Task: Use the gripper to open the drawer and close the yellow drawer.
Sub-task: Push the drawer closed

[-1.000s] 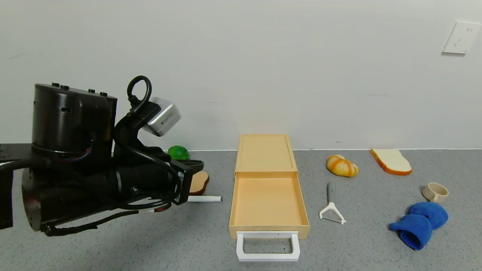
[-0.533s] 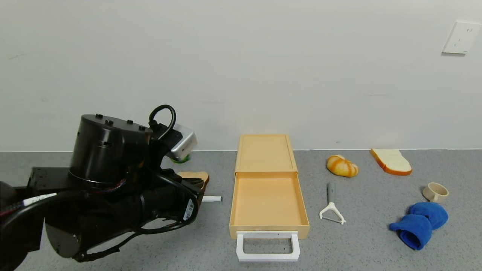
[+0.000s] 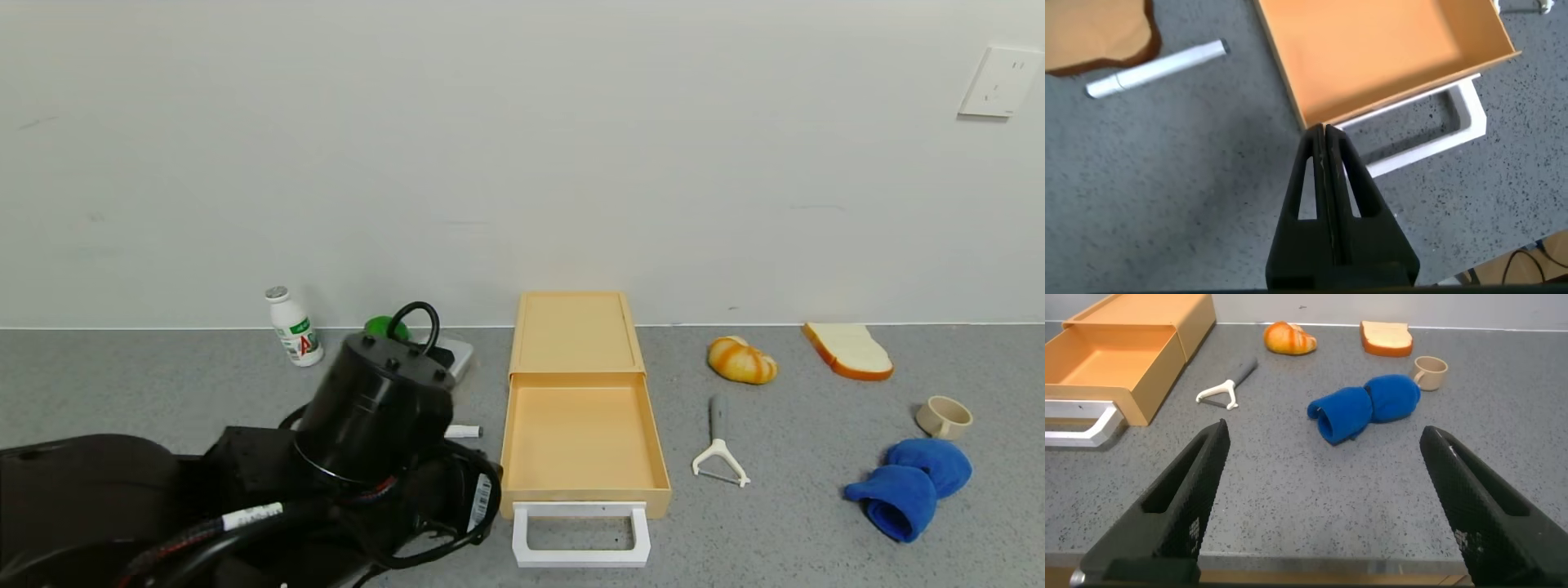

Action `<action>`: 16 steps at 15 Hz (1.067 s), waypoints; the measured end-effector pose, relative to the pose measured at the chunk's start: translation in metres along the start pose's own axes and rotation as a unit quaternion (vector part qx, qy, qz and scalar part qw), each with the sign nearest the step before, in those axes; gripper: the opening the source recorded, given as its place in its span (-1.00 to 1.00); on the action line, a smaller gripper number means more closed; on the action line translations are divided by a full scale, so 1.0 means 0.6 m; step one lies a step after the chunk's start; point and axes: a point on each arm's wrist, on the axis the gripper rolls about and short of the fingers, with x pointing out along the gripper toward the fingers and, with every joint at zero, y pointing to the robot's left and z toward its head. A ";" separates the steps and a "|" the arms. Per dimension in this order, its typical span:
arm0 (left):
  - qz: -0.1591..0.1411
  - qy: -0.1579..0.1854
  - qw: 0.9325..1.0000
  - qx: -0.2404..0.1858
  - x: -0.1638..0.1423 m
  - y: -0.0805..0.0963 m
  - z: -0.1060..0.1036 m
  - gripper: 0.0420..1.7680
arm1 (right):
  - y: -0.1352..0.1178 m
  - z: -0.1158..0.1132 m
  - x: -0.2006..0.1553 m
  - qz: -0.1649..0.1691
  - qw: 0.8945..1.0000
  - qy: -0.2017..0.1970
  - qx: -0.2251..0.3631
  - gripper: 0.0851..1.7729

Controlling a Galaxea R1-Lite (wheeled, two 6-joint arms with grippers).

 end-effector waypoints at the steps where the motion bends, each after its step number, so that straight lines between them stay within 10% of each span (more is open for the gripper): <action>1: -0.002 0.007 1.000 -0.001 0.005 -0.013 -0.008 -0.93 | 0.000 0.000 0.000 0.000 1.000 0.000 0.000 0.93; 16: 0.045 0.039 0.997 -0.047 0.103 -0.176 -0.094 -0.93 | 0.000 0.000 0.000 0.000 1.000 0.000 0.000 0.93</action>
